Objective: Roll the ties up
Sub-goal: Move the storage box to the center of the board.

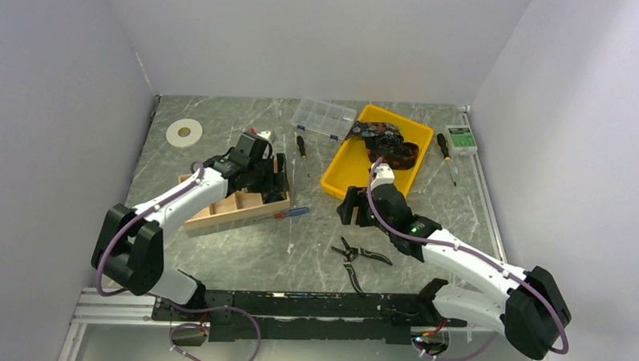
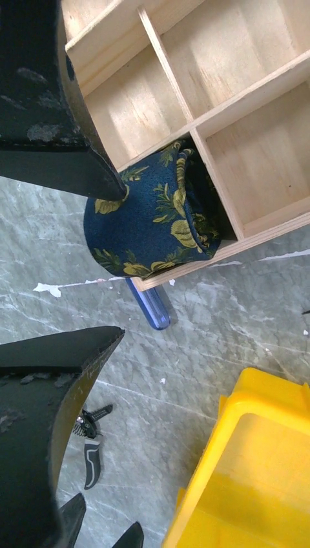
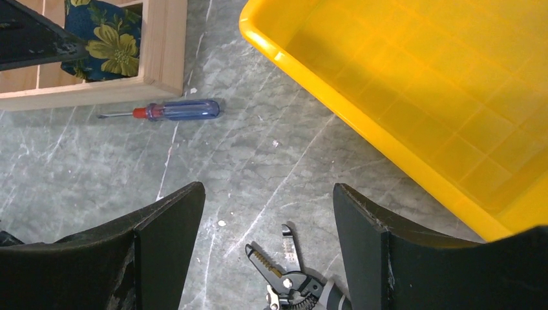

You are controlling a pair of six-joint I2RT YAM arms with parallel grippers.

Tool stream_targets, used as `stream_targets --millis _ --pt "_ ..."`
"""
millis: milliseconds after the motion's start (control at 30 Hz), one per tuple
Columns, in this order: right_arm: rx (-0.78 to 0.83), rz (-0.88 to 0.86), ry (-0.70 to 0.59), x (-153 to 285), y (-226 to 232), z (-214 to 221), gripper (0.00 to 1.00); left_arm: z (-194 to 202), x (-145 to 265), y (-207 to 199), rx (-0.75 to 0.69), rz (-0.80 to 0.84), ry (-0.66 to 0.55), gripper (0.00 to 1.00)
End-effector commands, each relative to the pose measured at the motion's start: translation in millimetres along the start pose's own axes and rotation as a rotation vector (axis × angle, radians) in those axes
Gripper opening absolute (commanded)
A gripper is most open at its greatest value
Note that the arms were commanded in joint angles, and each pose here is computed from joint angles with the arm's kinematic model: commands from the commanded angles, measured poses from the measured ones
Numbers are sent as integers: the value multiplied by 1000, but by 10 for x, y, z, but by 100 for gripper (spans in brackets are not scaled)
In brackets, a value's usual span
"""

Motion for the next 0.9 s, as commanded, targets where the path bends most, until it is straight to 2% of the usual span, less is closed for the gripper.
stream_targets --millis 0,133,267,333,467,567,667,867 --pt "29 -75 -46 31 132 -153 77 -157 357 -72 -27 54 -132 77" --pt "63 -164 -64 67 244 -196 77 -105 805 50 -11 27 -270 77" --pt "83 -233 -60 41 401 -184 77 153 1085 328 71 -47 -376 79" --pt "98 -237 -41 -14 489 -164 77 312 1114 484 164 -104 -398 87" --pt "131 -218 -18 -129 666 -105 76 607 999 661 337 -180 -340 89" --pt "88 -186 -27 -203 715 -113 76 729 928 743 444 -248 -299 89" --pt "56 -168 -9 -280 748 -111 76 752 838 785 468 -271 -289 87" --pt "46 -165 -4 -231 707 -71 76 722 536 747 568 -262 -184 79"
Point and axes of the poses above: each gripper's point midway between its finger pads, its own x axis back along the fingers, its own y axis along the line the jaws close on, z = x × y, the point moved 6 cm from there along x, back along the fingers, and after that the axes turned 2 degrees about x, right-handed, at the moved point
